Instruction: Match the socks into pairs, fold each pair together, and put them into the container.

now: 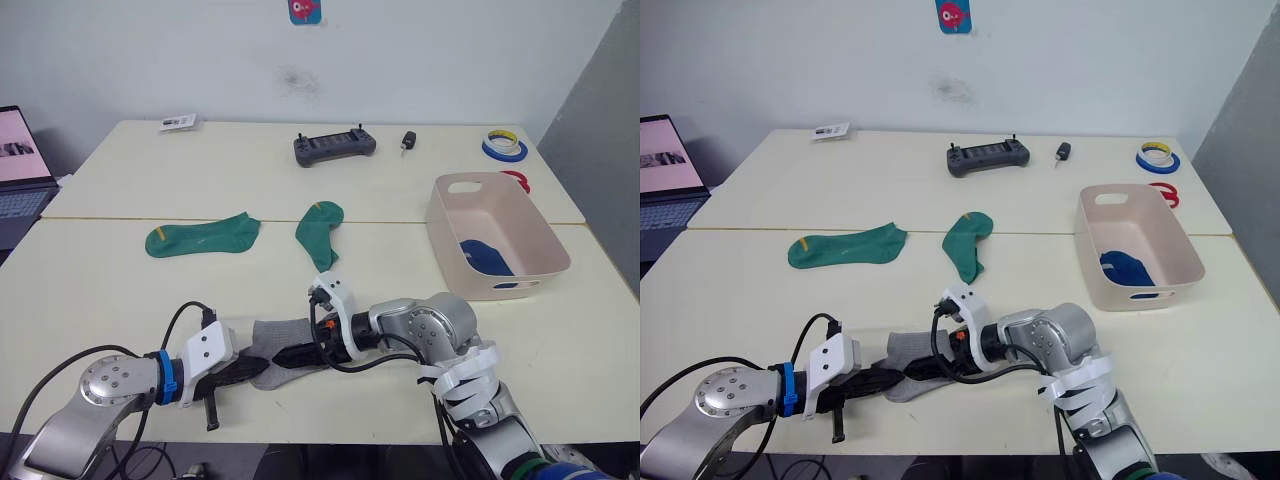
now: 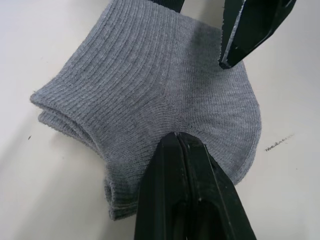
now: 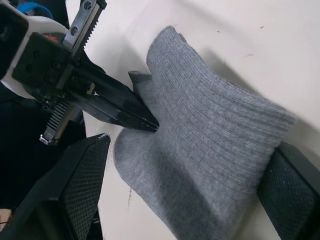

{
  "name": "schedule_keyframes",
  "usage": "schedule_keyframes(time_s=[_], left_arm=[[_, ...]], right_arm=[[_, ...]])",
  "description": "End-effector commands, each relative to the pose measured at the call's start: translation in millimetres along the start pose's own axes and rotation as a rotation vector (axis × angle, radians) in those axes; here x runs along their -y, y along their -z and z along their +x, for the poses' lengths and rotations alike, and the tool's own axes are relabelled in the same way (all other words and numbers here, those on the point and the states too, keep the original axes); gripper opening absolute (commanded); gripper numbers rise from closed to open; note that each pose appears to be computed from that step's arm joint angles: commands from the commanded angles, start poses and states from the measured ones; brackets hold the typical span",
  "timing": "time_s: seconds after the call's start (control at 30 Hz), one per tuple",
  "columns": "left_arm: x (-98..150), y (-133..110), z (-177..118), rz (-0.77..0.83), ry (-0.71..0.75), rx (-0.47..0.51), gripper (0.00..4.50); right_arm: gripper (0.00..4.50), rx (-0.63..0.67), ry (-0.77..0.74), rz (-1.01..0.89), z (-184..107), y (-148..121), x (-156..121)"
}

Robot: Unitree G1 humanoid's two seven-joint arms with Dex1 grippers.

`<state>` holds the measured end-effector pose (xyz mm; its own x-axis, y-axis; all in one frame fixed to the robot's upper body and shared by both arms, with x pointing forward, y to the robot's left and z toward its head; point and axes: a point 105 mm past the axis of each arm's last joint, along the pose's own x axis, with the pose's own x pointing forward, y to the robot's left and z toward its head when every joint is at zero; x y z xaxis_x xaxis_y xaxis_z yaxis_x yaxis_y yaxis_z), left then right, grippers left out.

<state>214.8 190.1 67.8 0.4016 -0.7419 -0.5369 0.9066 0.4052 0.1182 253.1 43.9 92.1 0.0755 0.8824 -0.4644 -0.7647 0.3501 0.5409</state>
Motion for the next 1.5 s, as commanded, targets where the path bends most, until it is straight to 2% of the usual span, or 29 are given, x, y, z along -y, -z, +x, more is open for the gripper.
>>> schedule_keyframes(time_s=[0.03, 0.33, 0.4, 0.63, 0.67, 0.73, 0.93, 1.03, 1.13, 1.27, 1.33, 1.43, 1.5], left_arm=[[6.7, 17.7, 2.5, -0.047, 0.013, -0.061, 0.00], [4.3, 15.9, 0.0, -0.057, -0.006, -0.042, 0.00], [2.6, 12.0, -0.5, -0.068, -0.017, -0.019, 0.00], [-11.2, -29.6, -12.3, -0.142, -0.039, 0.134, 0.00], [-12.3, -37.9, -13.4, -0.136, -0.022, 0.148, 0.18], [-16.0, -61.7, -15.4, -0.120, 0.014, 0.195, 0.62], [-17.9, -136.5, -11.0, -0.061, 0.147, 0.371, 2.50], [-15.8, -163.9, -3.7, -0.026, 0.201, 0.429, 3.41], [-13.9, -179.7, 4.4, 0.019, 0.234, 0.446, 4.40], [-19.4, -184.4, 11.7, 0.052, 0.231, 0.443, 4.50], [-21.1, -183.6, 13.0, 0.067, 0.233, 0.436, 4.50], [-18.2, -187.8, 13.3, 0.096, 0.258, 0.439, 4.50], [-16.1, -191.3, 13.2, 0.109, 0.272, 0.445, 4.50]], right_arm=[[3.87, 0.008, -0.040, 0.012, 5.3, -2.7, -7.1], [0.65, 0.053, -0.021, 0.032, 7.5, -7.8, -4.5], [0.12, 0.073, -0.010, 0.001, 5.1, -11.4, -3.9], [0.09, 0.179, 0.051, -0.288, -35.0, -28.8, -5.0], [0.09, 0.185, 0.055, -0.312, -42.2, -27.8, -5.2], [0.09, 0.191, 0.072, -0.351, -57.3, -23.9, -4.6], [0.09, 0.180, 0.124, -0.403, -92.6, -0.7, -5.5], [0.09, 0.176, 0.151, -0.416, -108.6, 12.2, -9.5], [0.09, 0.219, 0.159, -0.481, -126.1, 15.2, -22.5], [0.09, 0.348, 0.214, -0.501, -160.9, -0.8, -29.1], [0.09, 0.413, 0.292, -0.498, -190.2, -14.9, -23.2], [0.09, 0.471, 0.520, -0.546, -249.2, -40.1, -5.8], [0.09, 0.484, 0.630, -0.587, -274.6, -51.2, 0.8]])
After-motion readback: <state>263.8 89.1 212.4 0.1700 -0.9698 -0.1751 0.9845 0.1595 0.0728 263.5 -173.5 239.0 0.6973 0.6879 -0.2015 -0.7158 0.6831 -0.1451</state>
